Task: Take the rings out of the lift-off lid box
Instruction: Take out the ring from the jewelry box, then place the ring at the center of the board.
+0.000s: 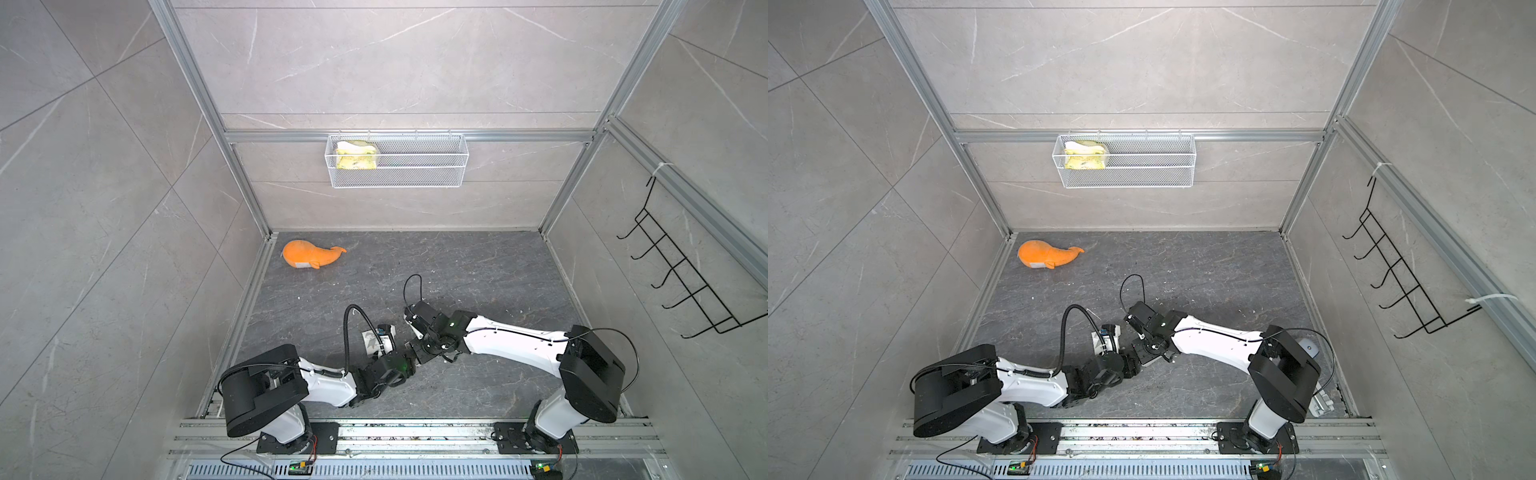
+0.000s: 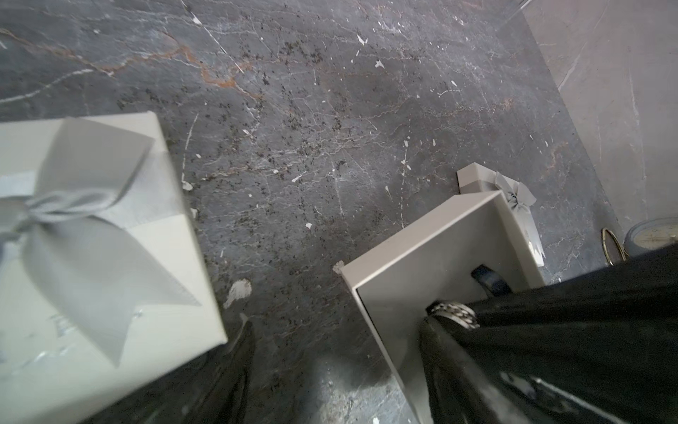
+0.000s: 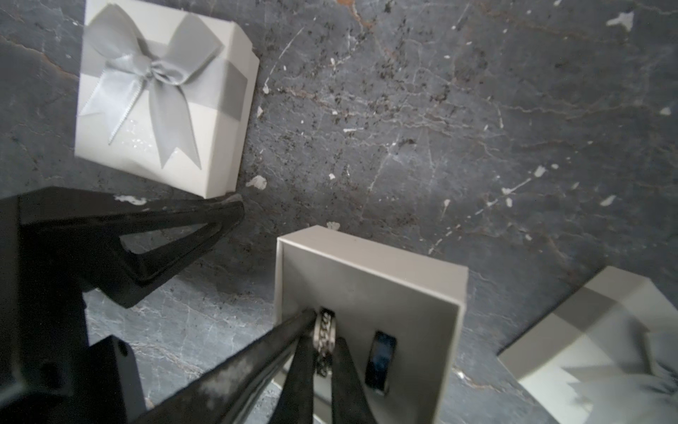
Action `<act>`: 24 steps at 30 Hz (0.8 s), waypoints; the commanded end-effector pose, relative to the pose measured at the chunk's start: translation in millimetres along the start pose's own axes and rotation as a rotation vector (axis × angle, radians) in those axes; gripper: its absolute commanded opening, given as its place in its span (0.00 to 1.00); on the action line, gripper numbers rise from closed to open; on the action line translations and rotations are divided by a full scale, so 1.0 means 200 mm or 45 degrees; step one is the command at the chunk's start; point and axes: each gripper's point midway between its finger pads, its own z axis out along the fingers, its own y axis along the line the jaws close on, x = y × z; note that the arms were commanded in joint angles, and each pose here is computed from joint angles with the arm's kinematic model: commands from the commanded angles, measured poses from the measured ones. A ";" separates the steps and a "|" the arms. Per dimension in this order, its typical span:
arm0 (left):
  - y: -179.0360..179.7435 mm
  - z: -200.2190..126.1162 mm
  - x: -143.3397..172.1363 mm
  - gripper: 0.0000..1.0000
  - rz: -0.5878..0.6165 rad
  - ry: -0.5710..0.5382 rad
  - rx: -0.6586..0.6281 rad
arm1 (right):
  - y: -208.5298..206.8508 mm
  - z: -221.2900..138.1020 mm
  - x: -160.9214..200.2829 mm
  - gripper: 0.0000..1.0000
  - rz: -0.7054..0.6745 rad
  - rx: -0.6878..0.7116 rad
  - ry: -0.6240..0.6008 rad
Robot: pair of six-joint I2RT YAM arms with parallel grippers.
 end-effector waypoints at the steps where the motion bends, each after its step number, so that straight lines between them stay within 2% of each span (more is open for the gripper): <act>1: -0.01 0.02 0.02 0.71 -0.009 0.037 -0.007 | 0.05 -0.06 -0.03 0.00 0.018 -0.067 -0.050; 15: -0.01 0.02 0.01 0.71 0.016 0.065 -0.018 | -0.01 -0.10 -0.05 0.00 0.074 -0.017 -0.111; 19: -0.03 -0.03 -0.06 0.71 0.040 0.030 -0.008 | -0.22 -0.21 -0.10 0.00 0.198 0.186 -0.209; 24: -0.06 -0.09 -0.13 0.72 0.102 -0.004 0.000 | -0.41 -0.20 -0.10 0.00 0.333 0.217 -0.119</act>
